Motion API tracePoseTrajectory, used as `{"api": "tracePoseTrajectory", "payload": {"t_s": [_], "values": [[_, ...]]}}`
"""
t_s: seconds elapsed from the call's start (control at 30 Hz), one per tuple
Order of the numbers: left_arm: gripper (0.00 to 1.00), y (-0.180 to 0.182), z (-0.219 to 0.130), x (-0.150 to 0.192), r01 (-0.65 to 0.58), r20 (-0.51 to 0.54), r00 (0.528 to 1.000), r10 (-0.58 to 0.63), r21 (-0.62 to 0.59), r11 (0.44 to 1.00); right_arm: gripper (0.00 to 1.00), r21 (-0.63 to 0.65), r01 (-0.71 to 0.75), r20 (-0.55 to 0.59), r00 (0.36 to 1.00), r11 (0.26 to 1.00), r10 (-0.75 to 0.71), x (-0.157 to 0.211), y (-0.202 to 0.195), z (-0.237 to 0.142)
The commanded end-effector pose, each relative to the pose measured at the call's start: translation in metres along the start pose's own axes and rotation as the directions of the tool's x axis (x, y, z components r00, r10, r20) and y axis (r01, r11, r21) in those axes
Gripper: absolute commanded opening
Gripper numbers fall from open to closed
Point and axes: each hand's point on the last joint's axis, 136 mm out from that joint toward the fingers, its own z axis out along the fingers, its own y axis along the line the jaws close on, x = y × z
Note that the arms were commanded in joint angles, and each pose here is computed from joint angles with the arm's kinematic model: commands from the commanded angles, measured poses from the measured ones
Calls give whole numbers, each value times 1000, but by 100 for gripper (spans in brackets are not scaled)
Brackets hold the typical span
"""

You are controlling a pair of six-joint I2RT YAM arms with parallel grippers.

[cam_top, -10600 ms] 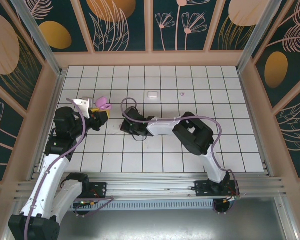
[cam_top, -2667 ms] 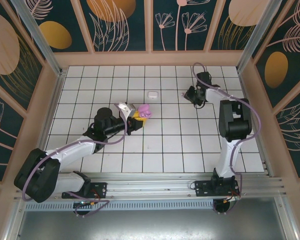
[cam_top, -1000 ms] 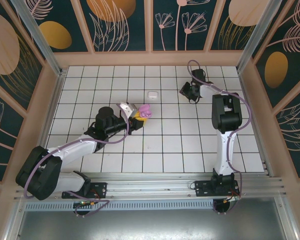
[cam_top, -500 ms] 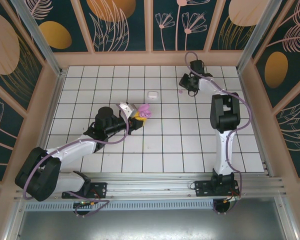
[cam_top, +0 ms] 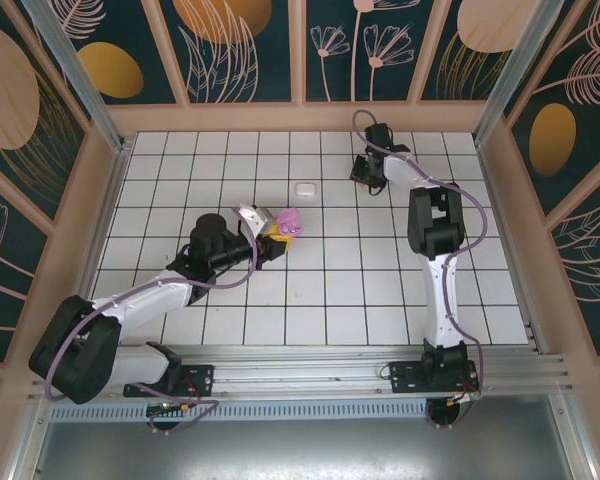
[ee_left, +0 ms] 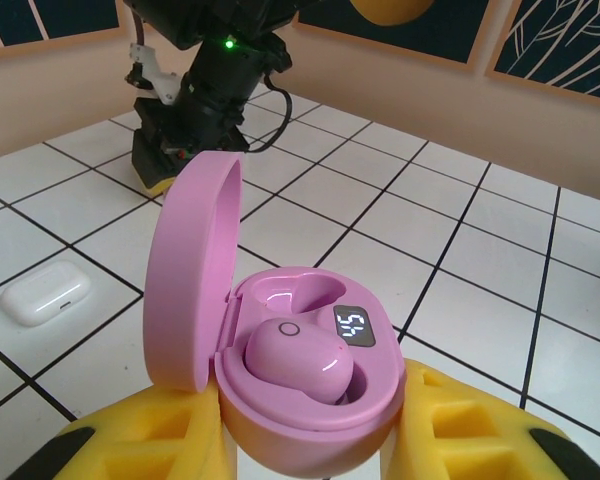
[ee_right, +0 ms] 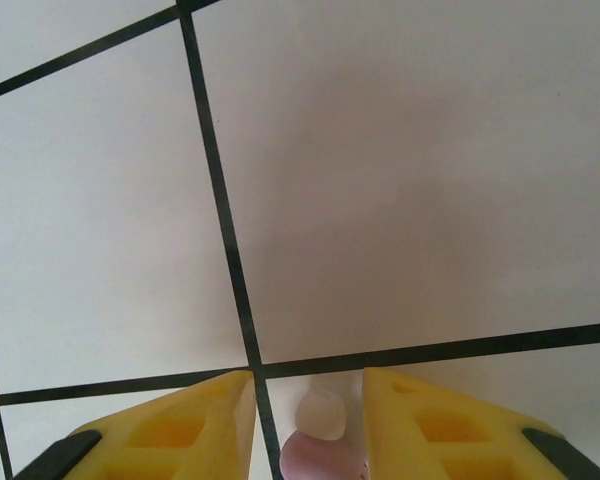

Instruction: Insert wireless bluetooth earbuds into charging case

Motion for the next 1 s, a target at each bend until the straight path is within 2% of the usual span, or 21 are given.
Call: {"api": "tracePoseTrajectory", "payload": {"t_s": [0.0, 0.3, 0.53, 0.7, 0.77, 0.97], "values": [[22, -2, -2, -19, -44, 42, 998, 44, -3, 999, 31, 48, 53, -47, 998, 997, -51, 14, -6, 10], [22, -3, -7, -22, -39, 50, 998, 40, -8, 999, 19, 76, 186, -78, 981, 980, -181, 29, 5, 3], [23, -6, -20, -21, -39, 54, 998, 41, -34, 999, 16, 36, 345, -129, 932, 938, -338, 66, 30, -19], [22, -10, -39, -19, -40, 61, 997, 45, -74, 996, 15, -83, 430, -179, 881, 899, -438, 109, 52, -45], [23, -12, -48, -19, -34, 64, 997, 40, -88, 996, 14, -93, 463, -198, 859, 881, -472, 129, 52, -55], [23, -20, -71, -12, -7, 97, 995, 18, -118, 993, 14, -167, 558, -252, 773, 813, -582, 214, 53, -90]]}}
